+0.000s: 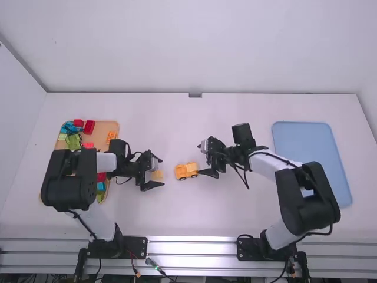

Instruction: Assemble lego blocks to make yellow taxi

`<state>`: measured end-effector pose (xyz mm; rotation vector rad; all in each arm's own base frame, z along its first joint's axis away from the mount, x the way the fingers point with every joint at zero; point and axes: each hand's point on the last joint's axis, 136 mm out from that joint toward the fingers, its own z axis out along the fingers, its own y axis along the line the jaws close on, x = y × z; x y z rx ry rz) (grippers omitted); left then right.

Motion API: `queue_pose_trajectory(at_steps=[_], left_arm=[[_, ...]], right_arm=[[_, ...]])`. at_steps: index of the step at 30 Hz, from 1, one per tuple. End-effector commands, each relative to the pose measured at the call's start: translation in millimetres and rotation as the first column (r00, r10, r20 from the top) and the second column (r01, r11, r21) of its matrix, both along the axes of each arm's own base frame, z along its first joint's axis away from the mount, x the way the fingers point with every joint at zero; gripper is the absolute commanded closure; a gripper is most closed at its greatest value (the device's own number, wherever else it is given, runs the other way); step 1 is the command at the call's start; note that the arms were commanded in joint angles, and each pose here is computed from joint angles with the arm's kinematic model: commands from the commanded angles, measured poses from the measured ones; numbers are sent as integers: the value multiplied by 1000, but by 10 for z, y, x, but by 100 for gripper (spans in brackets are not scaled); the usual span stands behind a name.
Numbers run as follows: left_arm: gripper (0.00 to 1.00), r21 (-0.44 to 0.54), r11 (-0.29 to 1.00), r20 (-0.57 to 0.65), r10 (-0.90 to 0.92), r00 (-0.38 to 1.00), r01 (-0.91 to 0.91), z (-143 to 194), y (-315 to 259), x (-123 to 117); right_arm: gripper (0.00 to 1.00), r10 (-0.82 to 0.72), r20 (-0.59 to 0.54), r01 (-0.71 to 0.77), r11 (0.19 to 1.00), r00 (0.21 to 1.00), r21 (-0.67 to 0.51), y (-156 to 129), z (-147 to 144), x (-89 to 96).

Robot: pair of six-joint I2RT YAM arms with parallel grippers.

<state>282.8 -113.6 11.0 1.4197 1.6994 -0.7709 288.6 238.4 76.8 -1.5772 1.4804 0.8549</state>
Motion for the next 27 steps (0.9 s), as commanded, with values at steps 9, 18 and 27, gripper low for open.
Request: queue_pose_trajectory(at_steps=[9, 18, 27], left_arm=[[12, 68, 997, 13, 24, 1000, -25, -95, 222, 79], [15, 26, 1000, 17, -7, 1000, 7, -139, 140, 48], [28, -9, 1000, 15, -11, 1000, 11, -213, 105, 46]], right_arm=[[1, 87, -18, -86, 995, 996, 59, 59, -362, -73], [1, 109, -42, -105, 991, 993, 86, 104, -466, -109], [1, 105, -40, -102, 991, 994, 82, 100, -473, -101]])
